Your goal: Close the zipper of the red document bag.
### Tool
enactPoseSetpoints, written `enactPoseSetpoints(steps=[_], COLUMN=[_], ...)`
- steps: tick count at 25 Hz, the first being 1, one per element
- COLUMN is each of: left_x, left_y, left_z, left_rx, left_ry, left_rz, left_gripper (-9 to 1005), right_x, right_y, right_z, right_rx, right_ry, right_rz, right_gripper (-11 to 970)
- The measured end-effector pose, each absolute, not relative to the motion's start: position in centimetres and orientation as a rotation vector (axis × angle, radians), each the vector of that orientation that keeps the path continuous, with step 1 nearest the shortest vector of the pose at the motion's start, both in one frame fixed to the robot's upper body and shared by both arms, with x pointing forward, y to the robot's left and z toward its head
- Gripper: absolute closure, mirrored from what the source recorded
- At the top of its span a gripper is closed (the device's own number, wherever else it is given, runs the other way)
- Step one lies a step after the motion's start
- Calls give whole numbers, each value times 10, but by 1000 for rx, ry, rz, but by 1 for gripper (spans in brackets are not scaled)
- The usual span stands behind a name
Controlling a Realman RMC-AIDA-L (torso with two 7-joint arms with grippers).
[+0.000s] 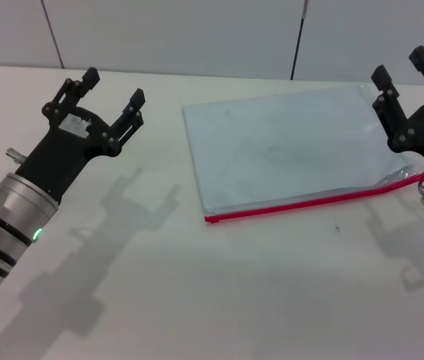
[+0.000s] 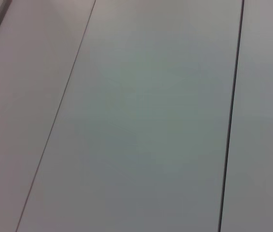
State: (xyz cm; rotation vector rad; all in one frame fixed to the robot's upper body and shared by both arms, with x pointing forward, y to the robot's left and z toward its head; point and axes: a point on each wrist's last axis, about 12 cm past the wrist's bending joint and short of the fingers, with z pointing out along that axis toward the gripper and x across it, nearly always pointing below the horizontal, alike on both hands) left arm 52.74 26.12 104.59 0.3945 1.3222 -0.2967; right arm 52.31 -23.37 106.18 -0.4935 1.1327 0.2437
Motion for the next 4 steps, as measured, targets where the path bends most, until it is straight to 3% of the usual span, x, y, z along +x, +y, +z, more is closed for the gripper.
enactPoseSetpoints(steps=[4], left_x=[527], left_y=[261], left_z=[1046], left_rx=[394], left_ry=[1322], left_rz=[-297], left_gripper=[217], right_x=[523], right_y=[-234], right_z=[1062], right_rx=[-494], right_ry=[1133], right_rz=[244], right_gripper=[458])
